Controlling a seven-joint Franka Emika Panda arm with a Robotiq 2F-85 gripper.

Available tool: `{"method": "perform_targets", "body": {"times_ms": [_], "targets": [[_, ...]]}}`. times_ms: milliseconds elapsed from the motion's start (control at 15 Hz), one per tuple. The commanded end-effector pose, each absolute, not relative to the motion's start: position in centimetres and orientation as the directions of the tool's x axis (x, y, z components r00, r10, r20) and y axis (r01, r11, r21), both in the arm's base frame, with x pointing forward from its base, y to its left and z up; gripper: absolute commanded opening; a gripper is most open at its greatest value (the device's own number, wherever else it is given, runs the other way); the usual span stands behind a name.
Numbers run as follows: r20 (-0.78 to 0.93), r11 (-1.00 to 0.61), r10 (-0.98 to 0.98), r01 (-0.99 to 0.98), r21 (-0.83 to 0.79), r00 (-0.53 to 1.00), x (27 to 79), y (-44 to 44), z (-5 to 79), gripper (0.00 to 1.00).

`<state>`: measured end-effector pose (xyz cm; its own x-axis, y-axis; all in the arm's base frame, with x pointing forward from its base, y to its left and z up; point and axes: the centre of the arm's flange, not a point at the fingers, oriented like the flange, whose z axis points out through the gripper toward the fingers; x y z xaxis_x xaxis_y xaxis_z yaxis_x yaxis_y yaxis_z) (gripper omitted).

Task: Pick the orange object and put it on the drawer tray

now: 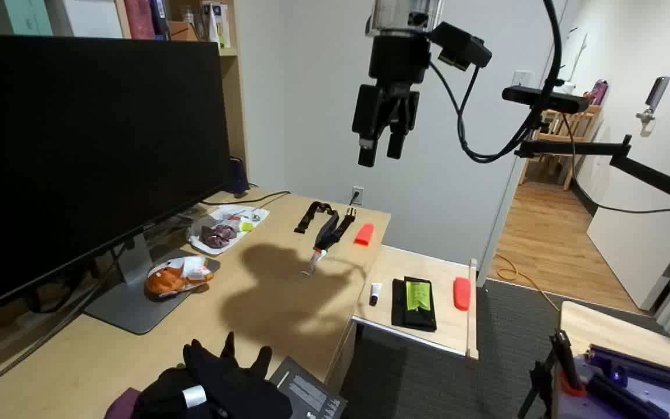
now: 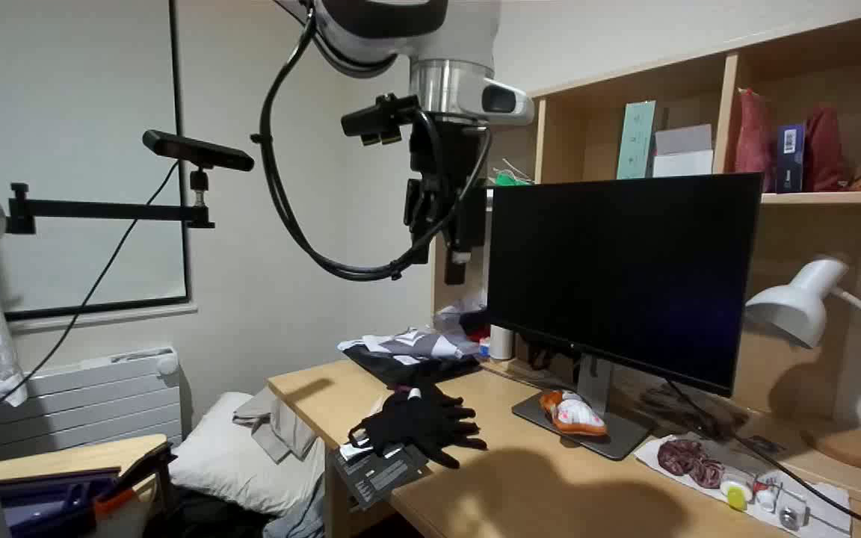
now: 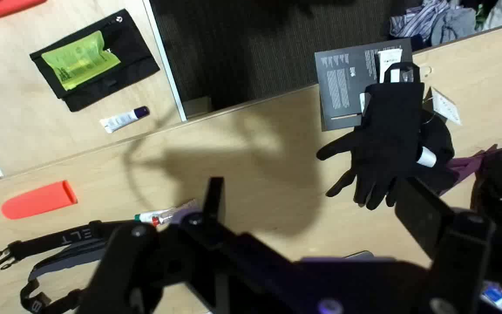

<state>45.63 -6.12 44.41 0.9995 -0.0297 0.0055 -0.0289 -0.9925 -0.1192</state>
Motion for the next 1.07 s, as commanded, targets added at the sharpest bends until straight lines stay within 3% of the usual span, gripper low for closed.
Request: {"method": "perform_targets", "body": {"times_ms": [0, 400, 1000], "targets": [[0.006, -0.992, -0.03, -0.029, -0.119, 1.0, 45.6, -6.1, 44.4, 1.0], [0.079, -0.931, -0.359, -0.351, -0.105, 0.93, 49.8, -8.0, 42.1, 1.0], [-0.087, -0.711, -0.699, -0.703, -0.02, 0.71, 56.9, -12.7, 33.0, 1.0]]}}
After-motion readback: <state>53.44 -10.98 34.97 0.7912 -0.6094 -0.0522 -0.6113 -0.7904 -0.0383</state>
